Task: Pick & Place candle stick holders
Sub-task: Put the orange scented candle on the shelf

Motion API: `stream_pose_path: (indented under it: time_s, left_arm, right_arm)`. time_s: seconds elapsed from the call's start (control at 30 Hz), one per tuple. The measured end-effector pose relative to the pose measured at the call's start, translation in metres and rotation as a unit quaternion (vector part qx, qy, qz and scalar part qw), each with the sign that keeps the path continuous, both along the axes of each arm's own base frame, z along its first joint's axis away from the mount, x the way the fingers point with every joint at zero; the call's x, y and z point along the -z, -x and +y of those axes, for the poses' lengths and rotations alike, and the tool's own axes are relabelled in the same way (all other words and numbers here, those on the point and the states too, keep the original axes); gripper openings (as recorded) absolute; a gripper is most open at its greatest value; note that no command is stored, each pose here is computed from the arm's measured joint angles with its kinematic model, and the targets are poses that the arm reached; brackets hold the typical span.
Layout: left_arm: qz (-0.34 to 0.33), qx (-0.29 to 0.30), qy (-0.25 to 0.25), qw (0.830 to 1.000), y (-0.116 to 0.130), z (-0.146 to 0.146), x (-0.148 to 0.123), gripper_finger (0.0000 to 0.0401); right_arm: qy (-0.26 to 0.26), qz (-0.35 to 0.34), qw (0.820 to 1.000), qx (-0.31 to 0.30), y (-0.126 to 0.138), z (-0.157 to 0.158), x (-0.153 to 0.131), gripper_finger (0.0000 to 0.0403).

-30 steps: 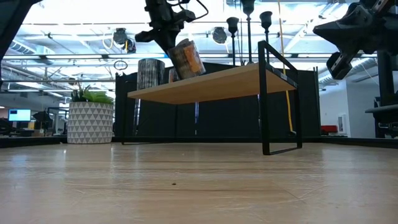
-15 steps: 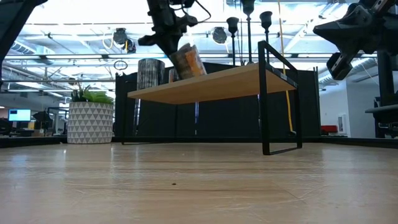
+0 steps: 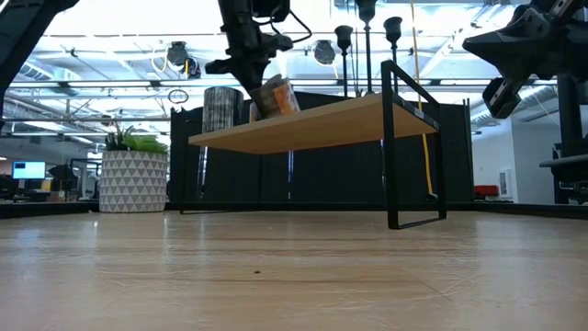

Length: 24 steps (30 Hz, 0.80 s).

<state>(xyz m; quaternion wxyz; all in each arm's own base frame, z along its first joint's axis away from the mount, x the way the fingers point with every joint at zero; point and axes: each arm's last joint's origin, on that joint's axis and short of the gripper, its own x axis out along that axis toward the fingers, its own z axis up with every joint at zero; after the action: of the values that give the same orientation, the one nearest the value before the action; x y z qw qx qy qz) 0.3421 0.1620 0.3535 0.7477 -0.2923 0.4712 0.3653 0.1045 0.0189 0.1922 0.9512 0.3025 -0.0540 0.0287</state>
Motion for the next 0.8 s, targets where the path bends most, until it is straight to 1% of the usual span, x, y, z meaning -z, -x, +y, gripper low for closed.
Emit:
stream_pose_path:
  time_s: [0.2,0.57,0.67,0.8]
  left_arm:
    - [-0.001,-0.003,-0.004,1.0,0.001,0.004,0.0,0.0022]
    - [-0.022,0.012,-0.016,1.0,-0.001,0.008,-0.003,0.0029]
    - [-0.038,0.018,-0.019,0.999,-0.003,0.01,-0.005,0.003]
    - [-0.062,0.018,-0.033,0.997,-0.001,0.012,-0.02,0.003]
  right_arm:
    - [0.001,0.0,1.0,0.0,0.0,0.0,0.0,0.0002]
    - [0.001,0.0,1.0,0.0,0.0,0.0,0.0,0.0002]
    - [0.001,0.0,1.0,0.0,0.0,0.0,0.0,0.0002]
    - [0.0,0.0,1.0,0.0,0.0,0.0,0.0,0.0002]
